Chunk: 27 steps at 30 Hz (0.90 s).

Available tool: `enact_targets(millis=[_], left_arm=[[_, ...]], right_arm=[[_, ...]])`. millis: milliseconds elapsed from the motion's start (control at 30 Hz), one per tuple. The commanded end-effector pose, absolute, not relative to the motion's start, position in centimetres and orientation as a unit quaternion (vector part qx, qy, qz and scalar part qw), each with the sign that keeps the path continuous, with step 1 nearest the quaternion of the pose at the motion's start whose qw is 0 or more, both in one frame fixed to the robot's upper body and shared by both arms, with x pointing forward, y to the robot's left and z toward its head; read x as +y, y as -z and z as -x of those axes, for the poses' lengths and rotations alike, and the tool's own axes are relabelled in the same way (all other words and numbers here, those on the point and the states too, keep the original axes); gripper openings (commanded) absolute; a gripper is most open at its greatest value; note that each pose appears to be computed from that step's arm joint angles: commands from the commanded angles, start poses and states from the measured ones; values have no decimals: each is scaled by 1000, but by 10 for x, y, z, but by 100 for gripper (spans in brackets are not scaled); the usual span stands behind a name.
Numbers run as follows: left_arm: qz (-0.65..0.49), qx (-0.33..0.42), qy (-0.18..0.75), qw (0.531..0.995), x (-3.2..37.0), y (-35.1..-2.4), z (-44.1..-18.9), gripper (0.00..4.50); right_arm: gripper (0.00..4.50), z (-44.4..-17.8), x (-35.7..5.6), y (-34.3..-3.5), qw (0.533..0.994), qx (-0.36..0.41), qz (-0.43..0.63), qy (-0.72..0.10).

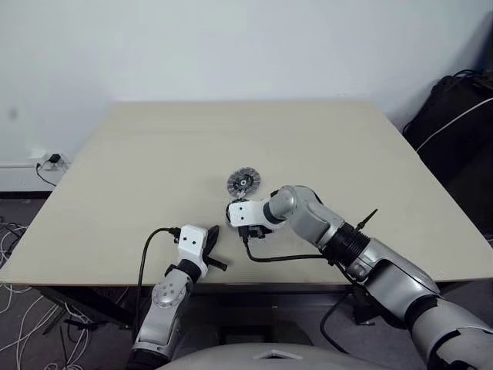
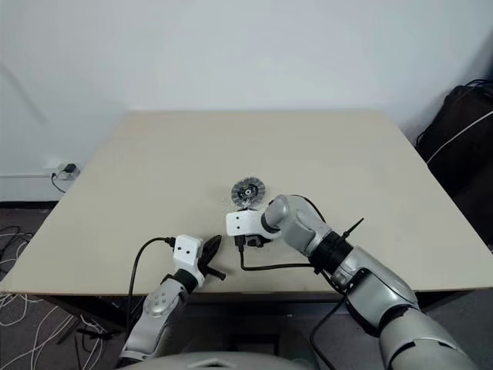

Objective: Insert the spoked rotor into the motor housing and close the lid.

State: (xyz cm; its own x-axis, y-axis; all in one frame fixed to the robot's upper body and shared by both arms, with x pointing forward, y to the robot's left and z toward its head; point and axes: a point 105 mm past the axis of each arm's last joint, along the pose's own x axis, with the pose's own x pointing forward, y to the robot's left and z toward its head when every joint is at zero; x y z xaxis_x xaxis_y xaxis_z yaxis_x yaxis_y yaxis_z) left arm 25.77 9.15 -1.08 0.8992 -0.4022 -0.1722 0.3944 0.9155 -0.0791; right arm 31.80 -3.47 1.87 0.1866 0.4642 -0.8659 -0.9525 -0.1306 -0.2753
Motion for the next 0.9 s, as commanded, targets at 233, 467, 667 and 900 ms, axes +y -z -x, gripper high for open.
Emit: enact_targets(millis=[233,467,667,900], left_arm=[[25,69,199,977,91,0,-261,0],[24,68,198,977,91,-1,-261,0],[25,65,198,978,91,-3,-262,0],[30,68,200,977,88,-1,-260,0]], right_arm=[[128,-329,-32,-28,613,243,484,-576],[5,-330,-33,-26,616,246,482,-573],[5,-331,-34,-26,635,246,465,-566],[5,-314,-51,-34,664,245,424,-565]])
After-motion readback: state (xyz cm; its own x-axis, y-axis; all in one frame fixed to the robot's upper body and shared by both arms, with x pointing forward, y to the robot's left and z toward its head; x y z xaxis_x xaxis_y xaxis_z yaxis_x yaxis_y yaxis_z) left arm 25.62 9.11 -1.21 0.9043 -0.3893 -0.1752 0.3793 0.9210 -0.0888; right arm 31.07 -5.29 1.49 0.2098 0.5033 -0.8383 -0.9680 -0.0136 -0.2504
